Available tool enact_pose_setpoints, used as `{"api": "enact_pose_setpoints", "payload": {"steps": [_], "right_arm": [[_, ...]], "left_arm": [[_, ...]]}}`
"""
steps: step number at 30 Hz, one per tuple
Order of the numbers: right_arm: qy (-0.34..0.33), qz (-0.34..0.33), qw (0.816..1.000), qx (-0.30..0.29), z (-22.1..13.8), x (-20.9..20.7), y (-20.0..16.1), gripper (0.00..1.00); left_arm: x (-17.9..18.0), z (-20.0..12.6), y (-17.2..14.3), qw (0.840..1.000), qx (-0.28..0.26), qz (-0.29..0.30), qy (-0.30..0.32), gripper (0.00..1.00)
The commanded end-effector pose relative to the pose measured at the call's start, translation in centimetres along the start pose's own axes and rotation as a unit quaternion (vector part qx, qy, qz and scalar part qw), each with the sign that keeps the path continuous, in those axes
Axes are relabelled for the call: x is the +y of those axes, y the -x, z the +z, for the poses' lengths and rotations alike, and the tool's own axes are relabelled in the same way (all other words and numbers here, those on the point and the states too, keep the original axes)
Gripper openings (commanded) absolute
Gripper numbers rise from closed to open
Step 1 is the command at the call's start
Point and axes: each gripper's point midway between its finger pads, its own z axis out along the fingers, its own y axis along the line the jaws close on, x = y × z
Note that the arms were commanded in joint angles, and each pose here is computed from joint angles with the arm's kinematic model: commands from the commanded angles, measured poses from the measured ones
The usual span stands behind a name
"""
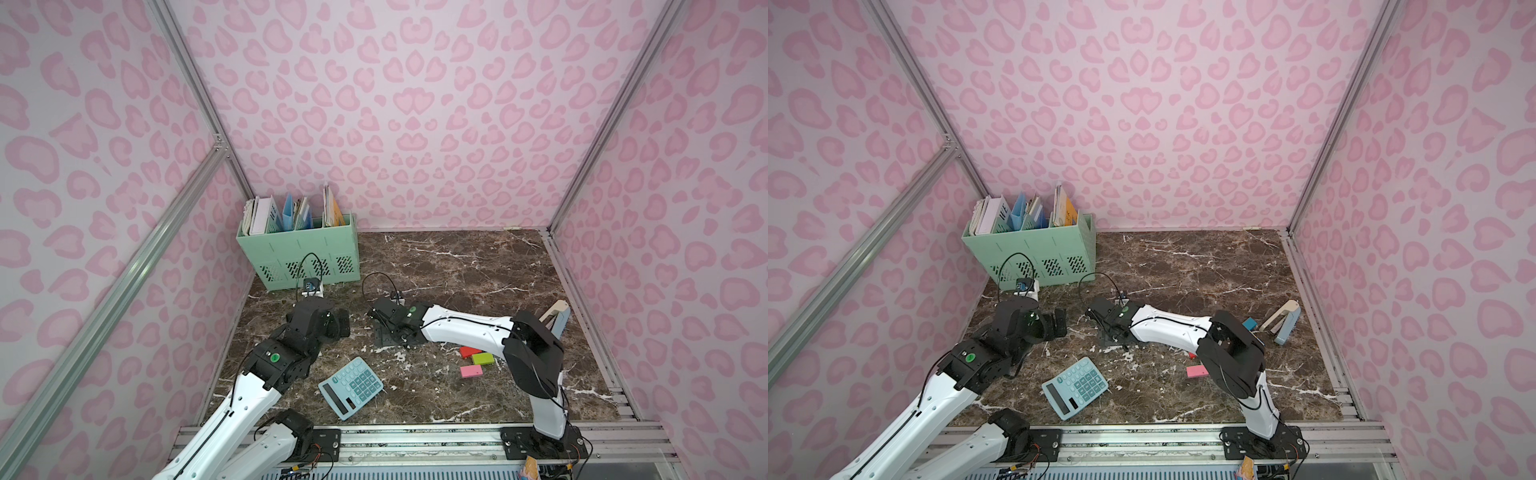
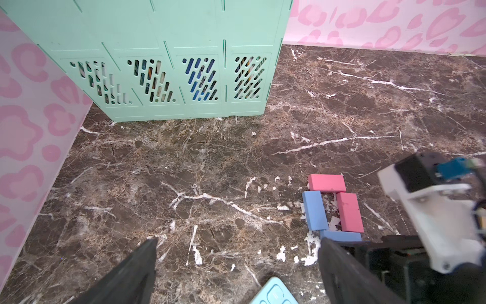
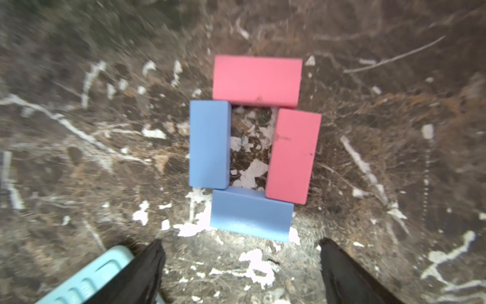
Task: Assemble the number 8 with building blocks
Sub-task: Move the distractor to the center of the board.
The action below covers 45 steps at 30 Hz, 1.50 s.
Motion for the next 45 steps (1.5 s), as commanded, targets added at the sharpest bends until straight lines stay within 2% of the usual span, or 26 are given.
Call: {"api": "enact_pose_setpoints", "payload": {"steps": [1,4,7,10,14,17,19,24,26,29,32,34,36,38,41,42,45], "right_arm": [[0.020,-0.009,0.998,-0.060,-3.4,0.2,2.4,0.93],[0.043,-0.006,0.995,-0.095,-6.5,-1.2,3.7,0.95],[0.050,0.004,0.993,-0.103,-7.4,-4.7,3.1,0.97],[0.088,0.016,0.991,-0.100,-7.9,-7.0,1.8,0.99],[0.153,0.008,0.984,-0.086,-8.1,-7.5,-0.8,0.99],[0.145,0.039,0.984,-0.094,-8.7,-9.9,-1.2,0.99],[0.121,0.070,0.983,-0.123,-9.2,-12.7,-0.8,0.99],[0.137,0.112,0.971,-0.162,-10.5,-17.0,0.3,0.99],[0.114,0.136,0.969,-0.175,-10.7,-19.8,0.6,0.99],[0.076,0.171,0.968,-0.165,-10.0,-24.0,0.3,0.99],[0.053,0.194,0.968,-0.150,-8.9,-26.6,-0.2,0.99],[0.032,0.202,0.970,-0.134,-7.9,-27.8,-0.6,0.95],[0.020,0.198,0.973,-0.117,-7.1,-28.2,-0.7,0.90],[0.036,0.185,0.978,-0.093,-6.4,-27.3,-0.9,0.85],[0.053,0.150,0.984,-0.079,-6.1,-25.3,-1.0,0.85],[0.063,0.130,0.987,-0.076,-6.2,-24.1,-0.9,0.86],[0.141,0.039,0.987,-0.067,-6.7,-17.2,-0.9,0.89]], "left_arm": [[-0.1,0.0,0.4,1.000,-0.010,-0.001,0.000,0.99],[0.0,0.1,0.4,1.000,-0.008,0.001,0.002,0.99],[0.0,0.2,0.4,1.000,-0.008,0.001,0.003,0.99],[-0.1,0.2,0.4,1.000,-0.010,0.000,0.001,0.99],[-0.2,0.3,0.4,1.000,-0.009,0.001,-0.001,0.99],[-0.4,0.4,0.3,1.000,-0.006,0.002,-0.006,0.99],[-0.8,0.5,0.3,1.000,-0.004,0.002,-0.014,0.99],[-1.9,0.5,0.0,0.999,0.004,0.001,-0.045,0.99],[-2.4,0.6,-0.1,0.998,0.009,0.000,-0.057,0.99],[-2.7,0.6,-0.3,0.998,0.014,0.005,-0.066,0.99],[-2.7,0.7,-0.4,0.998,0.015,0.010,-0.066,0.99],[-2.8,0.8,-0.4,0.998,0.017,0.011,-0.067,0.99],[-2.8,0.8,-0.6,0.997,0.020,0.012,-0.067,0.99],[-2.7,0.9,-0.7,0.998,0.024,0.014,-0.063,0.99],[-2.0,0.9,-1.8,0.998,0.051,-0.001,-0.044,0.99],[-1.9,0.7,-2.3,0.997,0.068,-0.014,-0.043,0.99],[-2.7,0.3,-3.7,0.991,0.112,-0.028,-0.063,0.99]]}}
